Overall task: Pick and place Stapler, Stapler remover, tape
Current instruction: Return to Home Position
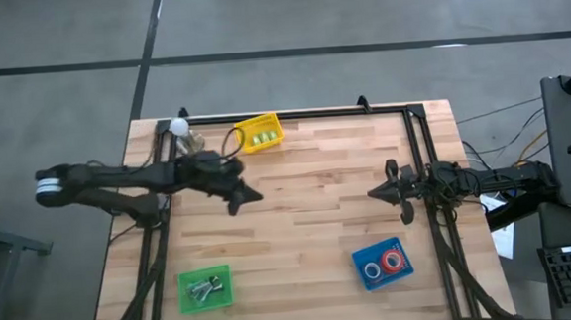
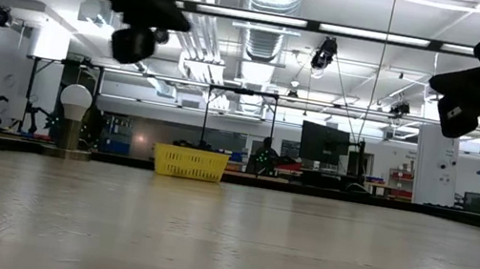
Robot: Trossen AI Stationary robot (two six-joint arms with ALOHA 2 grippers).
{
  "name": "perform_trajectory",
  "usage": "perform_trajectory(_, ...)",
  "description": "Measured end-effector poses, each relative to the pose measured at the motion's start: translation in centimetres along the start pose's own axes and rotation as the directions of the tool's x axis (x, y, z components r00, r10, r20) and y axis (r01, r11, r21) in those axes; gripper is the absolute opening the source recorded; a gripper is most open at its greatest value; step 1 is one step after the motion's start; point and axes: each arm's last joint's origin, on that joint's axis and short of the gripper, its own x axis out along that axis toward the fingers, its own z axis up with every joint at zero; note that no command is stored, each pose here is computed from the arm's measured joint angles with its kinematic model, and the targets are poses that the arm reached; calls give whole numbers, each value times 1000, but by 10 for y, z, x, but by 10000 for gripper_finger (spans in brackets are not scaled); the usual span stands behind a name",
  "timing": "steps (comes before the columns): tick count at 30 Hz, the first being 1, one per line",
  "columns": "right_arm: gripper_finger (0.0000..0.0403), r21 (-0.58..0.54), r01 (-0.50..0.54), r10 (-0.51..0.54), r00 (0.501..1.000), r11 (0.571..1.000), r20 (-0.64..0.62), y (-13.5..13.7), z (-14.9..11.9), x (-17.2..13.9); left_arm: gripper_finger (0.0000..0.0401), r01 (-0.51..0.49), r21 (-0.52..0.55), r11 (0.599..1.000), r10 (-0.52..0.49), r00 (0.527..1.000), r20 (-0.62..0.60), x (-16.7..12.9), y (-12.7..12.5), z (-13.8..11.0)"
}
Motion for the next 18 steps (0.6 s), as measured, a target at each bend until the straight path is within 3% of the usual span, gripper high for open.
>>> perform_trajectory(2,9,6,37,-37,999,999,14,-1,1,0,4,-7,24,1000,7,1000,7,-14,5,-12)
perform_trajectory(5,9,16,64,-65,998,998,22,-2,1,0,11,-30,197,980,30,1000,4,-34,14,-30)
perform_trajectory(7,9,30,62,-63,998,998,28,-2,1,0,18,-16,235,972,28,998,-47,-44,20,-46)
perform_trajectory(12,9,-21,32,-29,993,999,113,1,10,-1,28,95,334,938,-132,987,89,-64,22,-65)
perform_trajectory(16,9,-58,44,-33,984,997,178,2,15,-2,28,177,439,881,-320,905,278,-75,27,-80)
perform_trajectory(18,9,-60,47,-36,984,997,177,2,15,-2,27,195,433,880,-345,888,303,-75,35,-91)
